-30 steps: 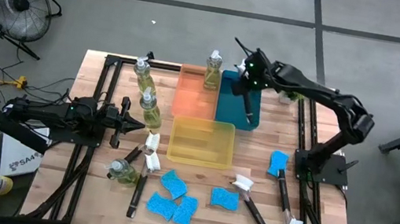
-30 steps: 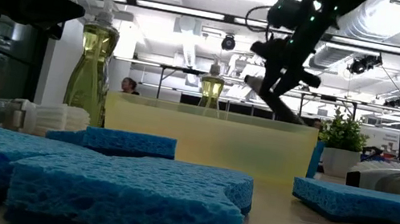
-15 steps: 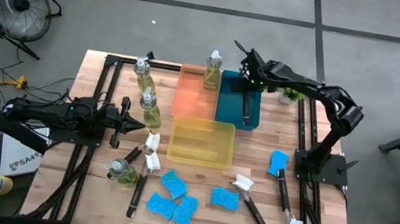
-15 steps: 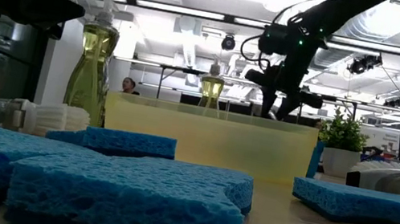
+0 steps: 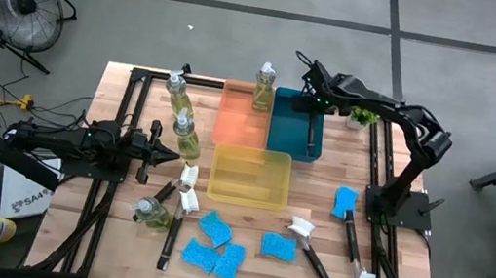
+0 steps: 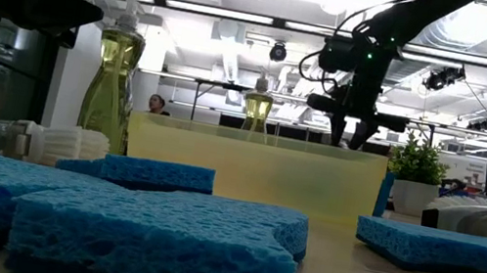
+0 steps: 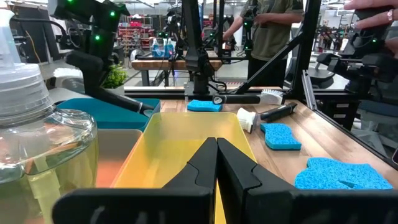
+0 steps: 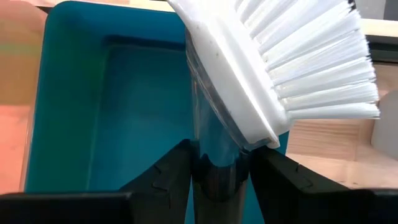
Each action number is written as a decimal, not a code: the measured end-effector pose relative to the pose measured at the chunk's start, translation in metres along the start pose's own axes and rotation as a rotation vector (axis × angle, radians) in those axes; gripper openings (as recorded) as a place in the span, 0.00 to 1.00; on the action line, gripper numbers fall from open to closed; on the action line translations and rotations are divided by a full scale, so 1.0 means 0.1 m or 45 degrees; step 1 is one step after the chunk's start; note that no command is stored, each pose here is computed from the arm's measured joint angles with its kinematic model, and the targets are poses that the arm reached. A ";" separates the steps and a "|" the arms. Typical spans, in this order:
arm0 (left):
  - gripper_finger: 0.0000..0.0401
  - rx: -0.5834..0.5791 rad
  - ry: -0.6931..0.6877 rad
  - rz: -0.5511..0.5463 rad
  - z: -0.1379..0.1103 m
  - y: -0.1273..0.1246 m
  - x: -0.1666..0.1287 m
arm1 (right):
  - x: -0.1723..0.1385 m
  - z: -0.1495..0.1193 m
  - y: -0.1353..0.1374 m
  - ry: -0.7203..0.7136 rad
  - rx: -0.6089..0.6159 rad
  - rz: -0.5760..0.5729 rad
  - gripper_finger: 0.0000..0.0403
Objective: Pick & Place Kitchen Sink Supplies
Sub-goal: Put the dish brush into the blue bin
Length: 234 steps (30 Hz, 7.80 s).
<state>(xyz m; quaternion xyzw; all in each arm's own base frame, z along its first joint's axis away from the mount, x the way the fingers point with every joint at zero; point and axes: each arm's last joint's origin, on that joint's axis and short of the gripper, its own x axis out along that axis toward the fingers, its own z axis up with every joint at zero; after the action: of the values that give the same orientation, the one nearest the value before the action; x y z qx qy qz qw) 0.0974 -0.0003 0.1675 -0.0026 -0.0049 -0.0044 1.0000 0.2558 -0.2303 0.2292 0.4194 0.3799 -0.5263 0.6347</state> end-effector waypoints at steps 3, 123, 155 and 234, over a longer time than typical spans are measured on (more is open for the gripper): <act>0.00 0.000 0.000 0.001 0.00 0.00 0.00 | 0.00 0.00 -0.01 -0.002 -0.001 -0.015 0.34; 0.00 0.000 0.000 0.001 0.00 0.00 0.00 | -0.43 -3.18 -0.97 0.838 -0.071 -0.239 0.51; 0.00 0.000 -0.001 0.001 0.00 0.00 0.00 | -0.91 -3.00 -0.79 0.821 -0.171 -0.109 0.28; 0.00 0.000 0.000 0.000 0.00 0.00 0.00 | -0.41 0.50 0.18 0.372 -0.172 0.341 0.28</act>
<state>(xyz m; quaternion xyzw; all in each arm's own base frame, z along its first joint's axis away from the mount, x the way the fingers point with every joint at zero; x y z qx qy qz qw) 0.0974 -0.0003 0.1675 -0.0026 -0.0049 -0.0042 1.0000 0.2693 -0.2613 0.2873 0.4944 0.4431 -0.3440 0.6640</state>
